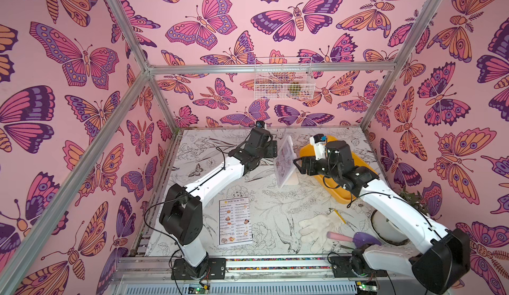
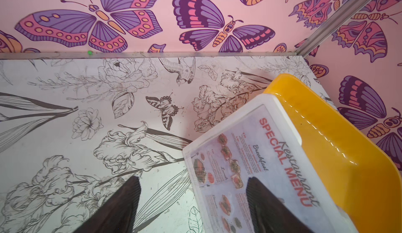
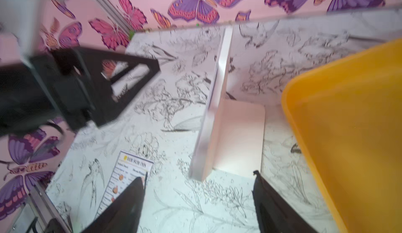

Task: Replace the menus in the menu holders
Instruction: Adjust the menu holder at the center of the board.

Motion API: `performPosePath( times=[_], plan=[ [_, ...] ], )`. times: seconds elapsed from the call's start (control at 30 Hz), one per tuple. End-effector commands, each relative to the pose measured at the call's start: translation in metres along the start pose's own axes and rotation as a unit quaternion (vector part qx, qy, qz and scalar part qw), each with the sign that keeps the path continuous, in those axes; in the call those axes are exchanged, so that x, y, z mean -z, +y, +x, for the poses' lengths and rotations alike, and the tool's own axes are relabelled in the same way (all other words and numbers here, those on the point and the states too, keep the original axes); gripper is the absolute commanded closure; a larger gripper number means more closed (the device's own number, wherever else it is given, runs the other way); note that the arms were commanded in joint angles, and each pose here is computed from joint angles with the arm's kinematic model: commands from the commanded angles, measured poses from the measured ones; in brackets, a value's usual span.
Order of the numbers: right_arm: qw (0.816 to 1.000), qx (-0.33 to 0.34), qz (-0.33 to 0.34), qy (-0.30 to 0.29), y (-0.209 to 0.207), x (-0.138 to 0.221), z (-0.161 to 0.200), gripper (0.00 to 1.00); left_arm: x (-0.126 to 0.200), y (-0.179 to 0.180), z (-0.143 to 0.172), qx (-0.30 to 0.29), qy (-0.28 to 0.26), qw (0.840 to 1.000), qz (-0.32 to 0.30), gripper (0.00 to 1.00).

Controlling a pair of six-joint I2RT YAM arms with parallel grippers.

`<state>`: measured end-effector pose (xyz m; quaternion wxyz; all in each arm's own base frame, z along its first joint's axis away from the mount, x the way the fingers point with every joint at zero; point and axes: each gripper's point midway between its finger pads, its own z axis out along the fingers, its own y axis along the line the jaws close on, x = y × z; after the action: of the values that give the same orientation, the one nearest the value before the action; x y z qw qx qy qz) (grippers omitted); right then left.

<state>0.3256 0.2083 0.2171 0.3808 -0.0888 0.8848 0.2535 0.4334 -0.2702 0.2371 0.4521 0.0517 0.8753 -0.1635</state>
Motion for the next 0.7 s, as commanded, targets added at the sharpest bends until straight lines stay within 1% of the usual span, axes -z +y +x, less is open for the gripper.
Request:
performPosePath(
  times=[0.0,0.13,0.23,0.37,0.53,0.67],
  plan=[
    [0.999,-0.008,0.031,-0.004,-0.007,-0.01,0.014,0.19,0.006,0.017,0.008,-0.005,0.01,1.0,-0.026,0.16],
    [0.998,-0.031,0.048,-0.015,-0.012,-0.023,0.022,0.18,0.01,0.021,0.007,-0.003,0.007,0.999,-0.032,0.14],
    [0.996,-0.05,0.069,-0.043,-0.022,-0.028,0.017,0.18,0.012,0.022,0.007,-0.004,0.007,0.999,-0.031,0.14],
    [0.992,-0.059,0.088,-0.073,-0.033,-0.037,0.007,0.2,0.013,0.02,0.006,-0.005,0.006,1.0,-0.028,0.15],
    [0.989,-0.064,0.113,-0.075,-0.043,-0.044,0.003,0.22,0.014,0.021,0.004,-0.006,0.003,1.0,-0.03,0.16],
    [0.986,-0.075,0.128,-0.073,-0.063,-0.05,0.001,0.24,0.013,0.021,0.002,-0.007,0.001,1.0,-0.03,0.16]
  ],
)
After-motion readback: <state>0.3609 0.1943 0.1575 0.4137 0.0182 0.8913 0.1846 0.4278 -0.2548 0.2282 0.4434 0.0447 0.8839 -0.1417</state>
